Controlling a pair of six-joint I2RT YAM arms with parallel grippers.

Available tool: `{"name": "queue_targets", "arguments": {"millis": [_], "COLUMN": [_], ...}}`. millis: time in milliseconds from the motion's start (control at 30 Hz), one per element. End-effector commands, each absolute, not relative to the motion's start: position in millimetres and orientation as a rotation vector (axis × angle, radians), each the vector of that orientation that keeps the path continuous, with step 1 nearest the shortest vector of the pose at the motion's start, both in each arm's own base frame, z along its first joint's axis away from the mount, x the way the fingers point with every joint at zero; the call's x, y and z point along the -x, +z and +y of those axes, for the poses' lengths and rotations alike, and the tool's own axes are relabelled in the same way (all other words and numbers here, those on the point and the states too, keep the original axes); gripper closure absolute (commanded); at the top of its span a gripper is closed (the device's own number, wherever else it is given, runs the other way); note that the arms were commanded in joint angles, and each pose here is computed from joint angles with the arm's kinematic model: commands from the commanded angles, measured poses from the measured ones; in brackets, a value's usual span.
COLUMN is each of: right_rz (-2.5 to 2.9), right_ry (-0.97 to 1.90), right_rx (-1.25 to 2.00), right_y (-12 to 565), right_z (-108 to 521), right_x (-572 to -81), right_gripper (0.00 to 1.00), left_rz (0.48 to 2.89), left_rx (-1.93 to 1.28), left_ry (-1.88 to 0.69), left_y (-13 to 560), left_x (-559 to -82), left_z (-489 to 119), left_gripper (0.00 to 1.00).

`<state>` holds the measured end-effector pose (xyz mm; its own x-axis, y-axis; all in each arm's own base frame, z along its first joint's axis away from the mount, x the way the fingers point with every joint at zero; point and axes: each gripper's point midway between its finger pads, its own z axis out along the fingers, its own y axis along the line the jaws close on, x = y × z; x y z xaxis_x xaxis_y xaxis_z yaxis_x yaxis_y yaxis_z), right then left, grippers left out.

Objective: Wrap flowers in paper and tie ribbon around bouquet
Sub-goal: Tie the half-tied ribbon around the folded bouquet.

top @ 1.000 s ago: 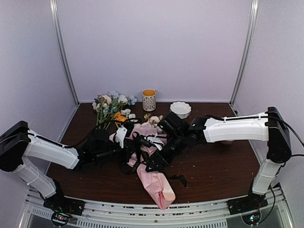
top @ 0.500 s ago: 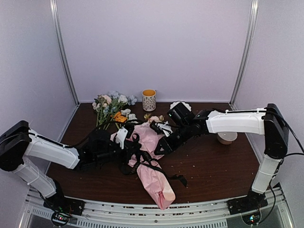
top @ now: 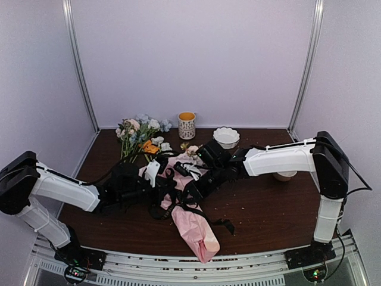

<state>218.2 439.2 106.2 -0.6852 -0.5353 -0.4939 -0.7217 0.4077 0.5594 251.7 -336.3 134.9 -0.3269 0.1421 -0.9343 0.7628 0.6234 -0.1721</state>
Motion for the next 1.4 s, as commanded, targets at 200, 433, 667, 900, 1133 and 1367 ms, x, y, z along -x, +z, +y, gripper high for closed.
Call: {"name": "queue_targets", "arguments": {"millis": [200,433,667,900,1133,1367], "right_rz": [2.37,2.389,2.396,2.394,2.36,2.316], "right_ry": [1.218,1.159,1.045,0.986,0.964,0.964], "right_rx": [1.166,1.168,1.18,1.173,1.156,1.109], "right_y": [112.4,101.3,92.5,91.6,109.2,135.6], "right_z": [460.5,463.1,462.2,459.0,455.8,452.5], "right_x": [-211.0,-212.7,-216.5,-219.9,-223.9,-228.4], "right_gripper": [0.74,0.66,0.64,0.85,1.0,1.0], "left_rz": [1.791,1.795,1.8,1.804,1.803,1.806], "left_rx": [-0.694,-0.693,-0.685,-0.684,-0.677,-0.676], "left_ry": [-0.787,-0.786,-0.789,-0.792,-0.796,-0.802], "left_y": [146.7,145.2,143.7,143.1,143.6,143.6], "left_x": [-259.3,-259.7,-260.9,-261.7,-262.0,-262.4], "left_z": [-338.5,-337.4,-336.4,-336.0,-334.2,-334.3], "left_gripper": [1.0,1.0,1.0,1.0,1.0,1.0]}}
